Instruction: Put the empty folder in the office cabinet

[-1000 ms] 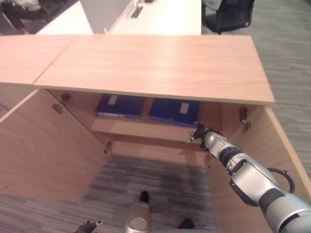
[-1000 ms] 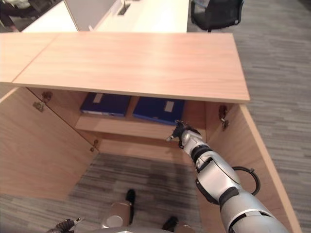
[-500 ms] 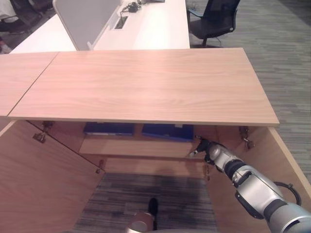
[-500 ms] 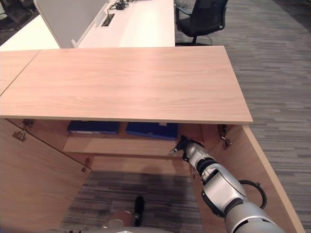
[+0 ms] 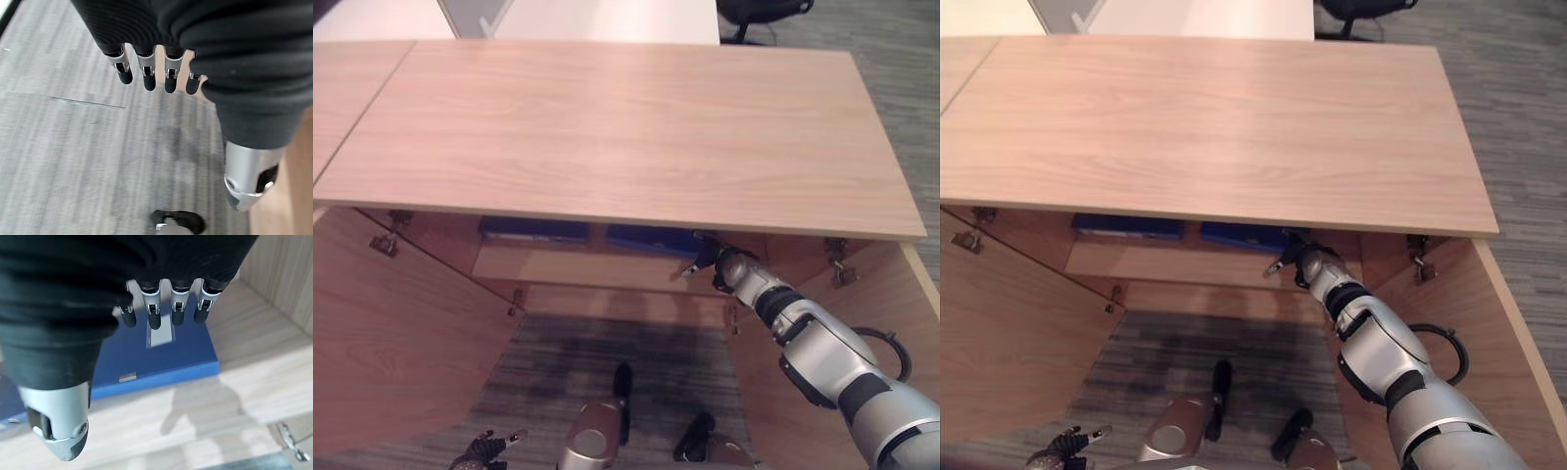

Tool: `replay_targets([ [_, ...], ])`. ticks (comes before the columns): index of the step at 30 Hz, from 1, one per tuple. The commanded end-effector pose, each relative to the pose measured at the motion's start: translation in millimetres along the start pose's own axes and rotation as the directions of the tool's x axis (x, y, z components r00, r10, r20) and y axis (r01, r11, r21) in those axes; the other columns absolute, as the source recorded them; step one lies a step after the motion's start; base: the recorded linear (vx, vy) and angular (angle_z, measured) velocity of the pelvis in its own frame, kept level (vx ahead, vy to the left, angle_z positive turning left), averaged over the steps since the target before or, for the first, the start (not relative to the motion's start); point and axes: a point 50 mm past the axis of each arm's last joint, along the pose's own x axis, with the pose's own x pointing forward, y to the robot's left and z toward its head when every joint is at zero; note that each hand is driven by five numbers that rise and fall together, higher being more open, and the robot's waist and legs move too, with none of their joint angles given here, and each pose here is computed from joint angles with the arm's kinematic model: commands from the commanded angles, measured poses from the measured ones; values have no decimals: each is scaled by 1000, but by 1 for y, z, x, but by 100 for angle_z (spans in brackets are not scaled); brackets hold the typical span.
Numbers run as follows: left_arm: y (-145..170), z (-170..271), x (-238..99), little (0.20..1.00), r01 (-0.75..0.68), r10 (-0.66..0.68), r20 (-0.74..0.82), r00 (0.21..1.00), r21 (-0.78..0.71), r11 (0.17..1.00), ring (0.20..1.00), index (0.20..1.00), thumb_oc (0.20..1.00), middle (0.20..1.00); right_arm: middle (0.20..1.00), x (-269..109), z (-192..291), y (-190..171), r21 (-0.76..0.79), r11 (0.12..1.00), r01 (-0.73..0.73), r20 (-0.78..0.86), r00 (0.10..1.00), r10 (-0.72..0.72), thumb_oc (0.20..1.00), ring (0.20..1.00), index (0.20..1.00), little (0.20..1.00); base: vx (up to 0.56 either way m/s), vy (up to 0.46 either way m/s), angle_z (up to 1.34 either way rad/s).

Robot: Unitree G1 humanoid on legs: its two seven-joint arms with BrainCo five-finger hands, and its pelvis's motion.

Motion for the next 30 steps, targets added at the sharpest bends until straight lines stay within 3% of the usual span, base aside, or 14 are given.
replay_targets([
  [1,13,1,1,1000,-57,58,1,998,-7,998,1000,1000,1000,1000,1000,1,17,-40,-37,992,123,57,991,-121,1000,1000,1000,1000,-86,-76,2],
  [8,11,19,2,1000,-69,71,54,996,-30,997,1000,1000,1000,1000,1000,-1,23,-59,-13,984,176,81,981,-175,1000,1000,1000,1000,-53,-60,7],
  [18,21,41,3,1000,-98,105,110,988,-68,993,1000,1000,1000,1000,1000,-6,27,-98,-142,949,281,77,959,-272,1000,1000,1000,1000,-26,-35,8],
  [30,29,40,3,1000,-134,139,104,985,-58,989,1000,1000,1000,1000,1000,-14,18,-136,-151,905,397,28,917,-398,1000,1000,1000,1000,24,-36,14],
])
